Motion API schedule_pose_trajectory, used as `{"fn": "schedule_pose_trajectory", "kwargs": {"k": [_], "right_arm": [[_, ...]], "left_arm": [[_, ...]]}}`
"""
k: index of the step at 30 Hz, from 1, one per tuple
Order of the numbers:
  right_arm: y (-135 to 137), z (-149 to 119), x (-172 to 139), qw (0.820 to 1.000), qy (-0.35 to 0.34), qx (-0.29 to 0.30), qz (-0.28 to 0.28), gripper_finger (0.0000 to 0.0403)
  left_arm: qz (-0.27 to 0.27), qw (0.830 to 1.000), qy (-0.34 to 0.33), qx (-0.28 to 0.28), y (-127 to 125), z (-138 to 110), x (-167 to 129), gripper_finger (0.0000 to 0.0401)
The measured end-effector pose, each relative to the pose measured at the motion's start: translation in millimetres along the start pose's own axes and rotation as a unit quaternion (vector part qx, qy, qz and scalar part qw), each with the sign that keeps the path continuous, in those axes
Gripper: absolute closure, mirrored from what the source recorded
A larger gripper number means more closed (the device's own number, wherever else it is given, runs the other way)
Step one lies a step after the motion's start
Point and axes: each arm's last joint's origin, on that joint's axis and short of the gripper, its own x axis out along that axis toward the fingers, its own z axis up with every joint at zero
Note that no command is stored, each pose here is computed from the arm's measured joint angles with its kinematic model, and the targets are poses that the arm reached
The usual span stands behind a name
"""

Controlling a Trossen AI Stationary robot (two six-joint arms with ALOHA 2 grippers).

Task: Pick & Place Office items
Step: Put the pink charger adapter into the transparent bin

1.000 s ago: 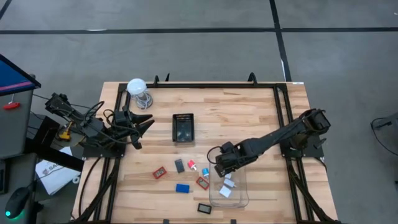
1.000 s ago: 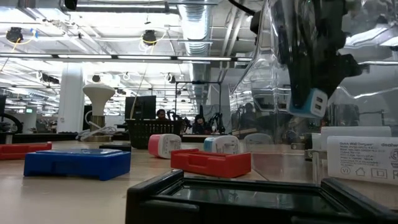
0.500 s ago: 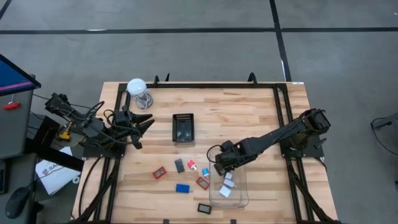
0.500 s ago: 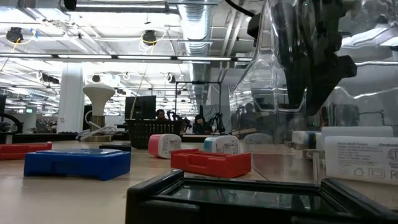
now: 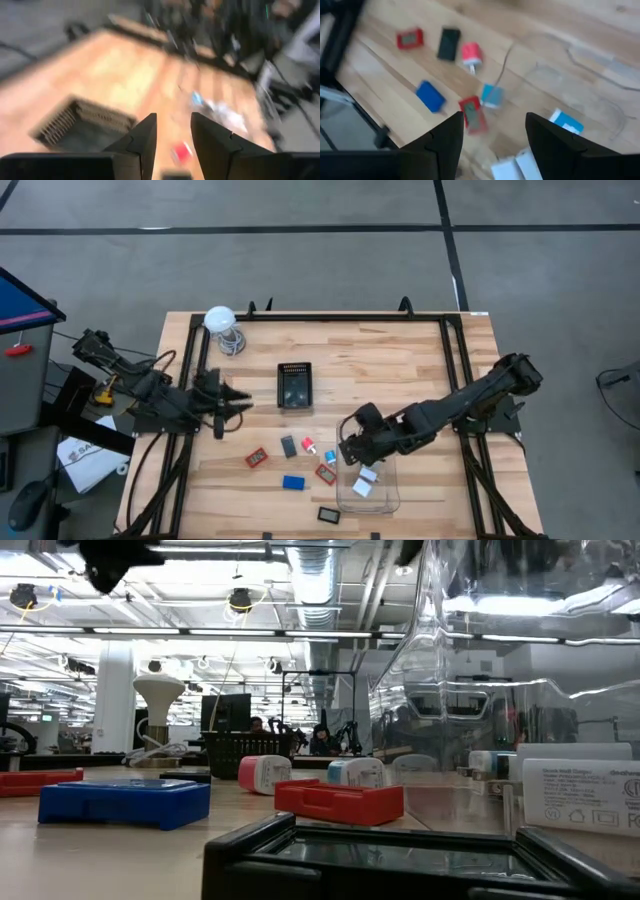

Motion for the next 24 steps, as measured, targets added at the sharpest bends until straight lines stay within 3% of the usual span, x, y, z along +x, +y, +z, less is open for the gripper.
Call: {"fn": "schedule_pose_trajectory", "kwargs": {"k": [6, 14, 20, 24], "right_arm": [[1.2, 2.8, -27.8, 0.996, -0.067, 0.039, 0.032, 0.0197], [-1.1, 0.0, -48.6, 0.991, -0.115, 0.044, 0.057, 0.0197], [-1.0, -1.6, -48.7, 0.991, -0.109, 0.043, 0.058, 0.0197], [-1.5, -2.4, -50.0, 0.993, -0.097, 0.039, 0.059, 0.0198]], "left_arm": [[-0.067, 0.988, 0.137, 0.021, -13.7, -26.0, 5.3, 0.0276], [-0.124, 0.965, 0.203, 0.113, -51.8, -60.9, 15.7, 0.0240], [-0.070, 0.970, 0.182, 0.146, -52.5, -65.2, 47.4, 0.0184], [-0.105, 0.971, 0.134, 0.167, -52.6, -52.0, 79.1, 0.0152]]}}
